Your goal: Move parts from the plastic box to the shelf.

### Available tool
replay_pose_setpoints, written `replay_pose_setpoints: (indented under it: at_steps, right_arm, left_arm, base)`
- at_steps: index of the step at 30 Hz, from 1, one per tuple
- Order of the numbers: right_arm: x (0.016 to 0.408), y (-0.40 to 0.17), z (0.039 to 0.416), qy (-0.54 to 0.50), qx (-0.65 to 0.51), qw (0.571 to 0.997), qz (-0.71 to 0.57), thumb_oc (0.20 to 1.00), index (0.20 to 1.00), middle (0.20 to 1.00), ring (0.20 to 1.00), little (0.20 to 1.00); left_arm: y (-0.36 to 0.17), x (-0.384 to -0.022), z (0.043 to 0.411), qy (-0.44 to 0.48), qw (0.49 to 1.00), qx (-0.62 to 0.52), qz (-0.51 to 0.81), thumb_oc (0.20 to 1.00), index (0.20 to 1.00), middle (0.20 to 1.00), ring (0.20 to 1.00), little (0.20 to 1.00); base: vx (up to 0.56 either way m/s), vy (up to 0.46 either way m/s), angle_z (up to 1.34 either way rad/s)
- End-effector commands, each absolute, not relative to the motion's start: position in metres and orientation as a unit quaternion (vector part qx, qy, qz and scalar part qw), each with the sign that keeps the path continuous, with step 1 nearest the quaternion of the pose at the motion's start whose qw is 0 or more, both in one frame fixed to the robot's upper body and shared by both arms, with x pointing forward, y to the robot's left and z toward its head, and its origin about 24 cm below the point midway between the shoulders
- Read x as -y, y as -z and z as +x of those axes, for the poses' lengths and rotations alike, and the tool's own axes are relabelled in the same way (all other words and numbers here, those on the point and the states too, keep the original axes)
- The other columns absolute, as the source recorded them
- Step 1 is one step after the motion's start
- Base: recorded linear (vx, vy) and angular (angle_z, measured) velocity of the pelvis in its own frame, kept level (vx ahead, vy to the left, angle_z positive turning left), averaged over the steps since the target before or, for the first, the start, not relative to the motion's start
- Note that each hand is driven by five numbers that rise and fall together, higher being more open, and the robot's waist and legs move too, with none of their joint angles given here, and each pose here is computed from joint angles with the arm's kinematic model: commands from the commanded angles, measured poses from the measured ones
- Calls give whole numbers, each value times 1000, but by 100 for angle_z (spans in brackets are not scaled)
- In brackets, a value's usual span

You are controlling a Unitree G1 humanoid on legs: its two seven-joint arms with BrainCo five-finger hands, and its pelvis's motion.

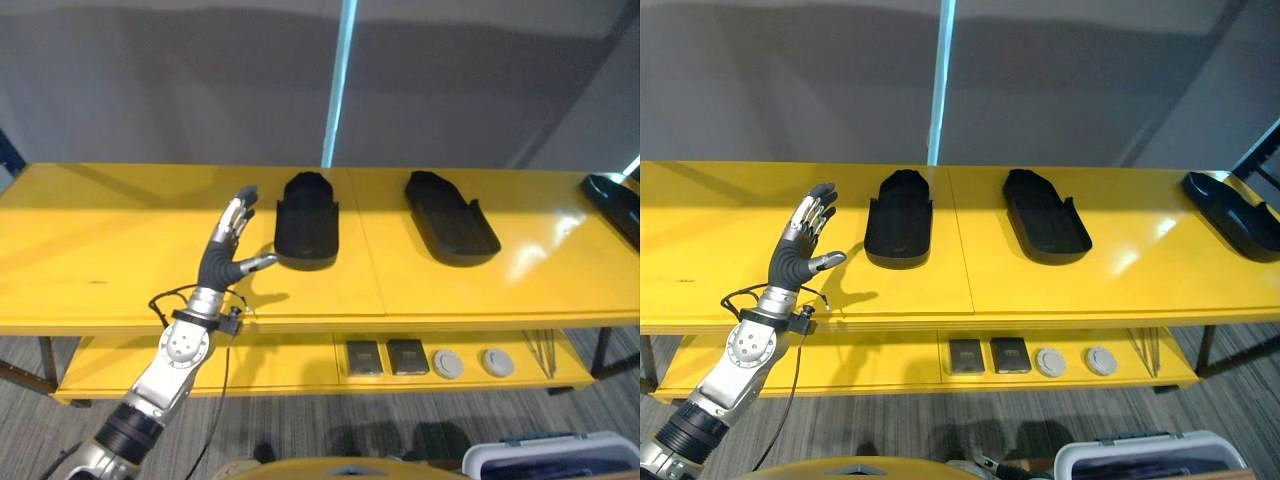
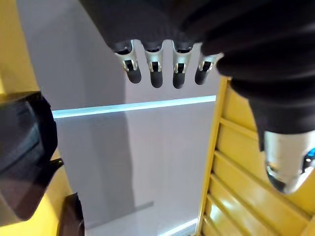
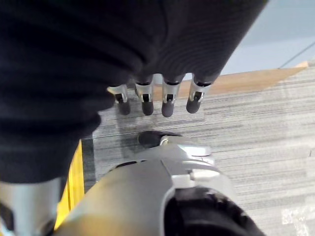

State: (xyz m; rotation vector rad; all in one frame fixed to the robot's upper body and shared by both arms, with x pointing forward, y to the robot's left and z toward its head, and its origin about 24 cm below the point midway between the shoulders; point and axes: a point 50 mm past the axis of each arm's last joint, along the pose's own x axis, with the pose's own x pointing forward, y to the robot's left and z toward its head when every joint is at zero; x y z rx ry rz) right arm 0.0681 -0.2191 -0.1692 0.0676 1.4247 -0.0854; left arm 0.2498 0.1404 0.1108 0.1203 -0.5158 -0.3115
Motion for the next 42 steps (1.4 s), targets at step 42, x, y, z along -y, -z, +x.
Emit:
replay_pose_setpoints:
  at_steps: [42]
  right_arm:
    - [245,163,76,63,-610,790,-29,1000,1000,1000,1000,1000]
  left_arm:
    - [-161,-131,240,205,871,401,196,1000,1000,1000,1000,1000]
  base:
    - [-76,23,-85]
